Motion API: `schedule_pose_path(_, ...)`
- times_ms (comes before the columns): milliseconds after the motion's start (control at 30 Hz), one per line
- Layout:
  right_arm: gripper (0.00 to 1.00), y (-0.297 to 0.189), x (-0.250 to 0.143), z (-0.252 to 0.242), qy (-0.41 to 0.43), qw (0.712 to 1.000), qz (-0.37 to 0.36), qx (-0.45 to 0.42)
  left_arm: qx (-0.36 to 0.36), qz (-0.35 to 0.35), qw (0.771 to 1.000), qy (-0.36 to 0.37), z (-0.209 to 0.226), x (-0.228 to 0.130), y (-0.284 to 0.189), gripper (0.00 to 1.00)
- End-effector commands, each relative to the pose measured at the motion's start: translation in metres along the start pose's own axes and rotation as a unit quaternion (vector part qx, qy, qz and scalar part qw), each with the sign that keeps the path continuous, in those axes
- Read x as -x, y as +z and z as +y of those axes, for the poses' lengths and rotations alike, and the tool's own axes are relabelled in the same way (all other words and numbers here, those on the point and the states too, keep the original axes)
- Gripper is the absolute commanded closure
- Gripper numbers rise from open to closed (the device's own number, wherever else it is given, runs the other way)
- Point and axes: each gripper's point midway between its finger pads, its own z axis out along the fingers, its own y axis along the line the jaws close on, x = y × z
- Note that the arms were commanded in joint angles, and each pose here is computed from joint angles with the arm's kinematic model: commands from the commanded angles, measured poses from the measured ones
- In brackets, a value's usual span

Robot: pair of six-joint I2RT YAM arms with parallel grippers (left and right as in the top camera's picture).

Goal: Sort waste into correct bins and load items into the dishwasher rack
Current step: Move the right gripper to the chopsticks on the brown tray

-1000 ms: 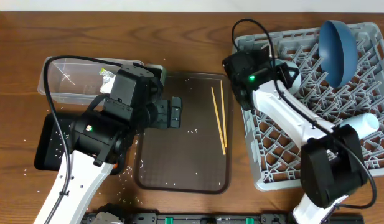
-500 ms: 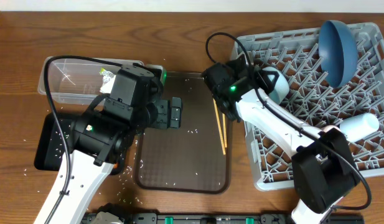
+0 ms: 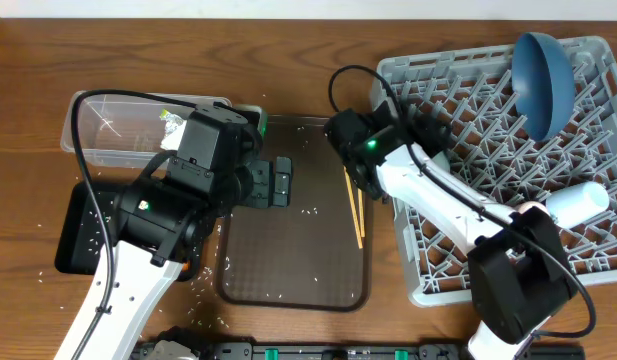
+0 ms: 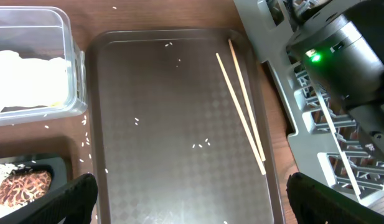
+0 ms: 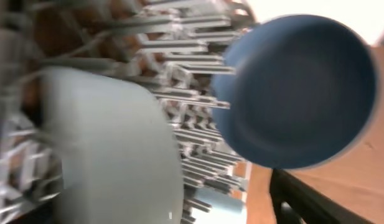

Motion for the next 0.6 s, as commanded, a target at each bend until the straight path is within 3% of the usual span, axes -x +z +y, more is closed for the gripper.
schedule_pose_path(0, 0.19, -0.008, 0.004, 0.024, -0.004, 0.998, -0.009, 0.055, 0.007, 0.000, 1.000, 0.007, 0.003, 0.001, 0.000, 0.03)
schedule_pose_path(300, 0.13, -0.023, 0.015, 0.018, 0.036, 0.995, -0.030, 0.093, 0.007, 0.000, 1.000, 0.007, 0.003, 0.001, 0.000, 0.03)
schedule_pose_path(567, 0.13, -0.076, 0.043, 0.000, 0.113, 0.960, -0.102, 0.236, 0.015, 0.001, 0.999, 0.044, 0.010, -0.004, -0.010, 0.02)
